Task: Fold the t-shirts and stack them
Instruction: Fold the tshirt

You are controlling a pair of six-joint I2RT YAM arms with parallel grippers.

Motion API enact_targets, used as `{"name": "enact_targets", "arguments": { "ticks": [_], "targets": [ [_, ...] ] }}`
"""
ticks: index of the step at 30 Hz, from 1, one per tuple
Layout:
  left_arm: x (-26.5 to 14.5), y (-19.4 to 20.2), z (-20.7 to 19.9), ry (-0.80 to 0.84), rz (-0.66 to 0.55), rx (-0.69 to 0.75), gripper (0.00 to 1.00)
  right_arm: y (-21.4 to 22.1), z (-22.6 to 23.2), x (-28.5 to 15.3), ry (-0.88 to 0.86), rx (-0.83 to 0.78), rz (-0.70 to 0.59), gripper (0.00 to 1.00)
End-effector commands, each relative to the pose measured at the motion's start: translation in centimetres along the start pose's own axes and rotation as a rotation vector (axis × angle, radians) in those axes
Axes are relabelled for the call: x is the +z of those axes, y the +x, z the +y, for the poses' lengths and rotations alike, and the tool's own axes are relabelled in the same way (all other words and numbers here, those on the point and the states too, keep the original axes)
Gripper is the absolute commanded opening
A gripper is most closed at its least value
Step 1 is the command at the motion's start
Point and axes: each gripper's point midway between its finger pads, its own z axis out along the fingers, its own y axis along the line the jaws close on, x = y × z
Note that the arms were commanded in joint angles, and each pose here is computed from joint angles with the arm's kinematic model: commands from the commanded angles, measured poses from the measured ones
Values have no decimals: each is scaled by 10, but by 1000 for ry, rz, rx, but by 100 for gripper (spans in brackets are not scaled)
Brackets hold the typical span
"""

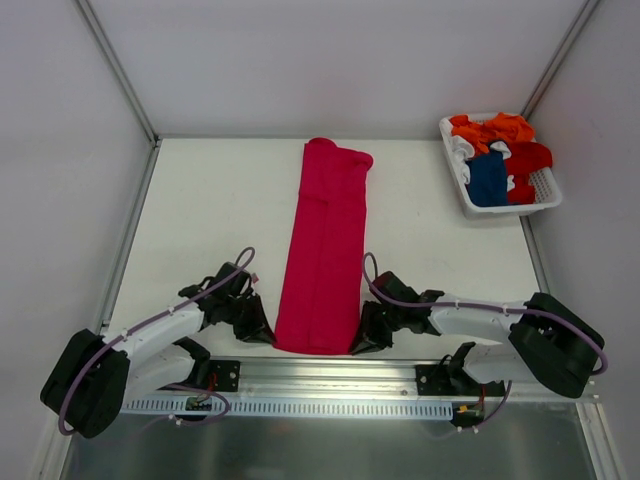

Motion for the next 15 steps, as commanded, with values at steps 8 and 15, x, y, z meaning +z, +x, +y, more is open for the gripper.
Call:
{"name": "enact_targets", "arguments": {
  "ticks": [8, 15],
  "targets": [
    [-8, -12, -18, 60, -69, 92, 0, -14, 16, -13, 30, -77, -72, 1],
    [-37, -30, -58, 125, -147, 137, 0, -38, 61, -46, -85, -146, -231, 0]
  ]
}}
